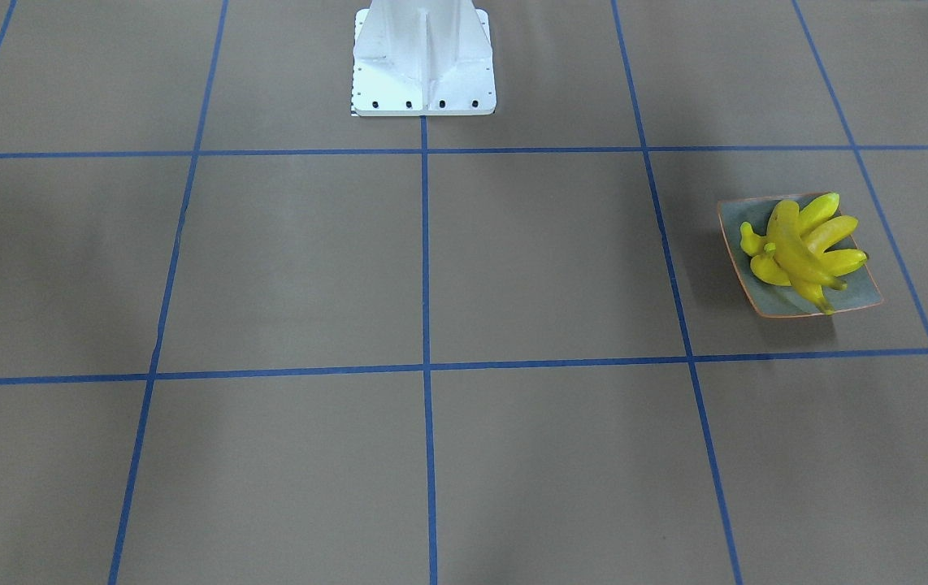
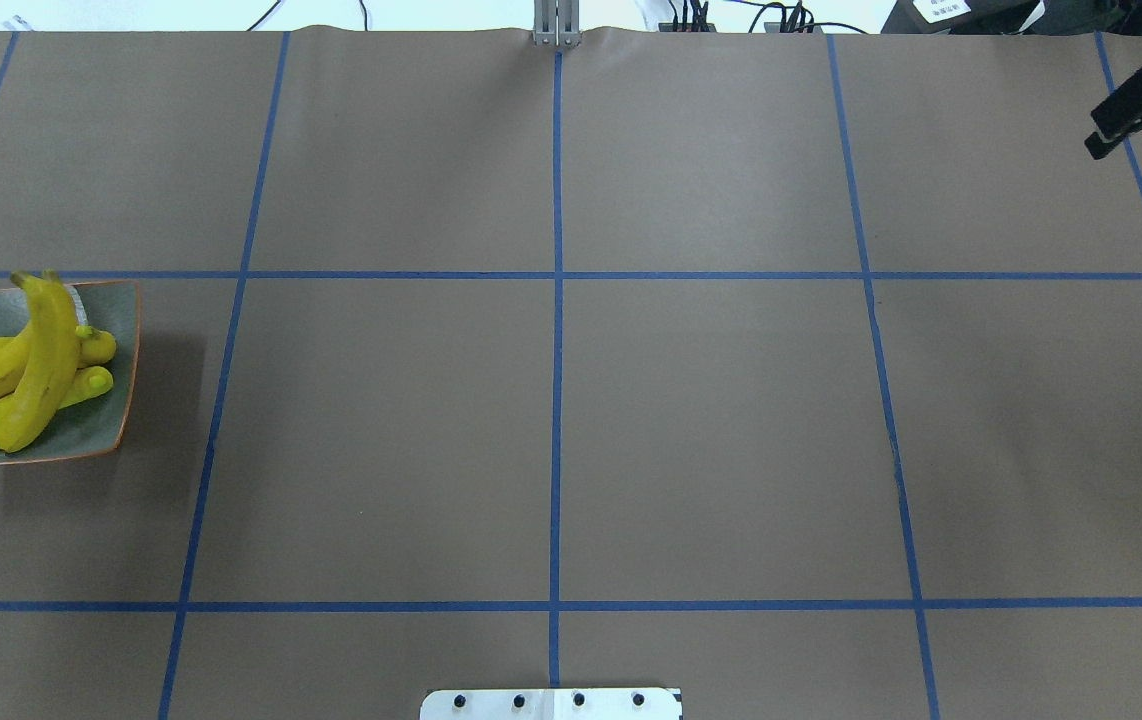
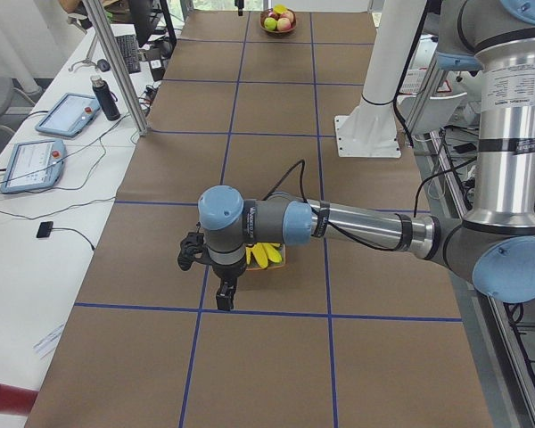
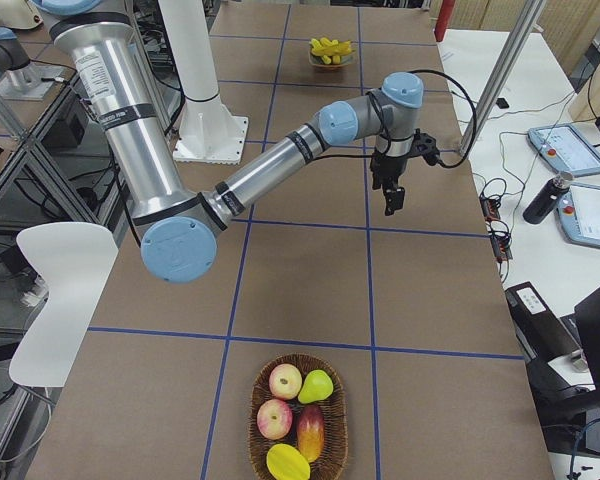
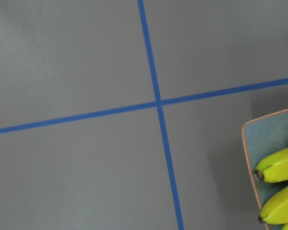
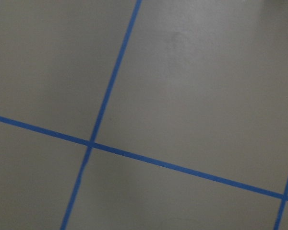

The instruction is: Transfer all bananas from basket to plate

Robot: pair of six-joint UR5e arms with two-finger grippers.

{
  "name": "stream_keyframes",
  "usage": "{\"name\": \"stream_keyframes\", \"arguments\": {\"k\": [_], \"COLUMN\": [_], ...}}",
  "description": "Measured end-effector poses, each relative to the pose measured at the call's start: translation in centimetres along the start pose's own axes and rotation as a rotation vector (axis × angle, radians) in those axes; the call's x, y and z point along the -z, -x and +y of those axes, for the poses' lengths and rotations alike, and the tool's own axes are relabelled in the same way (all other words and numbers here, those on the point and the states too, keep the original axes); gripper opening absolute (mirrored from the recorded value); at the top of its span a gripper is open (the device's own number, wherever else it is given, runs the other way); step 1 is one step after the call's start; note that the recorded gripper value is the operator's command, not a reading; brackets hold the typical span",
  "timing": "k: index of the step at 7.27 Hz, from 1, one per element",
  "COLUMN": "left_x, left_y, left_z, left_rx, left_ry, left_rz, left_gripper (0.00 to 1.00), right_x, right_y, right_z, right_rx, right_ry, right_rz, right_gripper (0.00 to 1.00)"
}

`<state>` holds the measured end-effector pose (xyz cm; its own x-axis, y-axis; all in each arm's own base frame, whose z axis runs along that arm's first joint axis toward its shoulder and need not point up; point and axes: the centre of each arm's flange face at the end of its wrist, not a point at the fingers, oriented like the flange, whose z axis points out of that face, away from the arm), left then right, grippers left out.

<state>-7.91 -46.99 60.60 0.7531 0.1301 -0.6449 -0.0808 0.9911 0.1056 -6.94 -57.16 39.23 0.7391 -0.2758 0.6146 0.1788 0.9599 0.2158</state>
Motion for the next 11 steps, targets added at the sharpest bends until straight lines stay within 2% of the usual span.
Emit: {"name": "stream_keyframes", "arguments": {"k": [3, 6, 8, 11], "left_x": [1.0, 1.8, 2.1, 1.4], "left_y": [1.3, 1.1, 0.7, 0.9], "left_z": [1.0, 1.1, 1.6, 3.2], "left_rx": [0.109, 0.133, 0.125, 0.134], "left_ry": [-0.039, -0.060, -0.064, -0.049], "left_rz": [0.070, 0.073, 0.071, 0.073], "left_gripper": [1.00, 1.00, 1.00, 1.00], "right_x": [-3.0, -5.2, -5.6, -7.2], "right_y": [-9.8, -15.5, -17.9, -19.7], "right_z": [7.6, 14.5, 17.6, 21.1], "right_rx": [0.016, -0.074, -0.140, -0.150], "right_ry": [0.078, 0.134, 0.139, 0.118], "right_rz": [-0.008, -0.013, -0.010, -0.002], "right_gripper": [1.00, 1.00, 1.00, 1.00]}}
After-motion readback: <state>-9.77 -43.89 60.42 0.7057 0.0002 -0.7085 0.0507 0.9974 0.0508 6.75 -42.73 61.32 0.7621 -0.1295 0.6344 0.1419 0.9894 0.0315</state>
